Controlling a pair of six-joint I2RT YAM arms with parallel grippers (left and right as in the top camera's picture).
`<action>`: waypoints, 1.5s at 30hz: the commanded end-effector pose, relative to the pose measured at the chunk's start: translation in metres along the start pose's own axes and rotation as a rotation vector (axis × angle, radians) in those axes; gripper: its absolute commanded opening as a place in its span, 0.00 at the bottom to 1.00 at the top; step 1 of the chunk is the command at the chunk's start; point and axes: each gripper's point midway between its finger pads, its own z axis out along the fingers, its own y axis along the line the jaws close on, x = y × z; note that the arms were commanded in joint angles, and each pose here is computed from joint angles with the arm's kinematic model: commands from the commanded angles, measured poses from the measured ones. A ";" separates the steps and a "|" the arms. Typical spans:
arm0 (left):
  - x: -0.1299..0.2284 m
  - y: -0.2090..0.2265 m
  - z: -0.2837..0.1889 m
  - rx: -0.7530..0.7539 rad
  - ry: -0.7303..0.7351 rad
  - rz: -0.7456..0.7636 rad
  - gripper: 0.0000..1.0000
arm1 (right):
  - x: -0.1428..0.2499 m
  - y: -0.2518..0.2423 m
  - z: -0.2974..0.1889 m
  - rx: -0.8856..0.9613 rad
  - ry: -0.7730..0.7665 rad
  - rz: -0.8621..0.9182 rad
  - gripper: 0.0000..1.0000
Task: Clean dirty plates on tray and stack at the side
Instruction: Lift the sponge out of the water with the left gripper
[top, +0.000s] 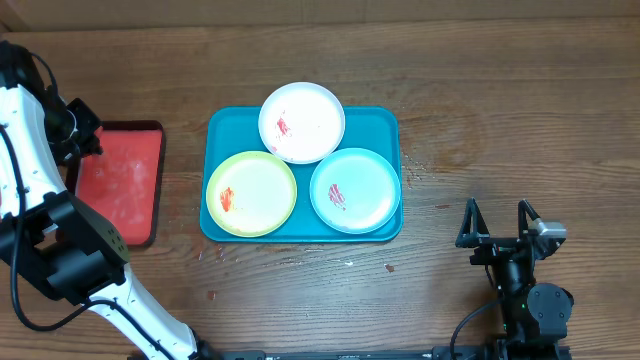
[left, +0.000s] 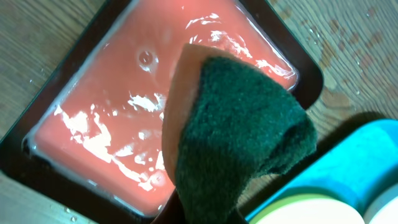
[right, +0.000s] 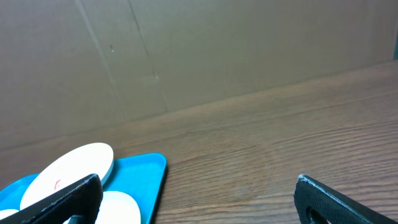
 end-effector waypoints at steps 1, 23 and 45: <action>0.009 0.005 0.024 -0.015 0.036 -0.006 0.04 | 0.001 -0.001 0.000 0.005 -0.008 -0.008 1.00; 0.006 0.016 0.026 -0.088 0.020 0.044 0.04 | 0.001 -0.001 0.000 0.005 -0.008 -0.008 1.00; 0.038 0.037 0.081 -0.108 0.122 0.042 0.04 | 0.001 -0.001 0.000 0.005 -0.009 -0.008 1.00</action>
